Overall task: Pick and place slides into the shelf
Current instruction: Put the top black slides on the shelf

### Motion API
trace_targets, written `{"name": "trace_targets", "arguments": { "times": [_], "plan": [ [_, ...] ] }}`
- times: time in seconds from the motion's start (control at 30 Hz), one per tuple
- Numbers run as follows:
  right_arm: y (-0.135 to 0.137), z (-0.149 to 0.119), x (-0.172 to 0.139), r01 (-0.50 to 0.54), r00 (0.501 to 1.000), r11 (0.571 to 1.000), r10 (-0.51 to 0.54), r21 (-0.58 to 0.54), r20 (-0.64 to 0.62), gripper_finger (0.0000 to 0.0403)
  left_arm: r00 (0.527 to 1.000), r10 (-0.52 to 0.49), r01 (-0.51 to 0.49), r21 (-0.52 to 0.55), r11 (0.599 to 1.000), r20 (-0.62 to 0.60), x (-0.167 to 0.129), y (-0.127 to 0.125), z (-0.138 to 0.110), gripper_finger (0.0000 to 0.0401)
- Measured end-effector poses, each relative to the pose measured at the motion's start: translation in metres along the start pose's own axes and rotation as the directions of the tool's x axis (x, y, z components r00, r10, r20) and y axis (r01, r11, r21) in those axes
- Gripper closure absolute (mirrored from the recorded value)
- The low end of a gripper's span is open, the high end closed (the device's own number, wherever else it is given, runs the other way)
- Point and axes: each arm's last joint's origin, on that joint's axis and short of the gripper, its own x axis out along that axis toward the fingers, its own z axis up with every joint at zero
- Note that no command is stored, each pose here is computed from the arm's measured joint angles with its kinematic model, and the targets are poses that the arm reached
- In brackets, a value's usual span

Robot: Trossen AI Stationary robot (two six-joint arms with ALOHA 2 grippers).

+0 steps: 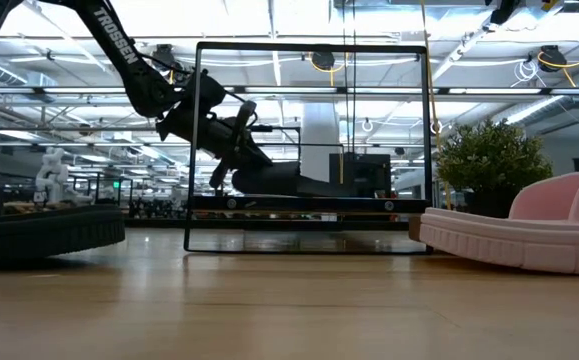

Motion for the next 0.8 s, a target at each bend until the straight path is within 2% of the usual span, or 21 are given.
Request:
{"name": "trace_targets", "arguments": {
  "times": [0.17, 0.33, 0.47, 0.8],
  "plan": [
    [0.0000, 0.0000, 0.0000, 0.000, 1.000, 1.000, 0.000, -0.001, 0.000, 0.0206, 1.000, 0.013, -0.013, 0.044, 0.999, 0.009, 0.0001, 0.0003, 0.0002, 0.0376],
    [0.0000, 0.0001, 0.0000, 0.000, 1.000, 1.000, 0.000, -0.002, 0.000, 0.0206, 1.000, 0.030, -0.030, 0.041, 0.999, 0.003, -0.0002, 0.0012, -0.0008, 0.0377],
    [0.0000, 0.0001, 0.0000, 0.000, 1.000, 1.000, 0.000, -0.003, 0.000, 0.0206, 0.999, 0.050, -0.050, 0.010, 0.999, 0.012, -0.0001, 0.0016, -0.0009, 0.0396],
    [0.0000, 0.0001, 0.0000, 0.000, 1.000, 1.000, 0.000, -0.003, 0.000, 0.0206, 0.997, 0.039, -0.034, -0.079, 0.996, 0.065, -0.0004, -0.0006, 0.0038, 0.0399]
  ]
}}
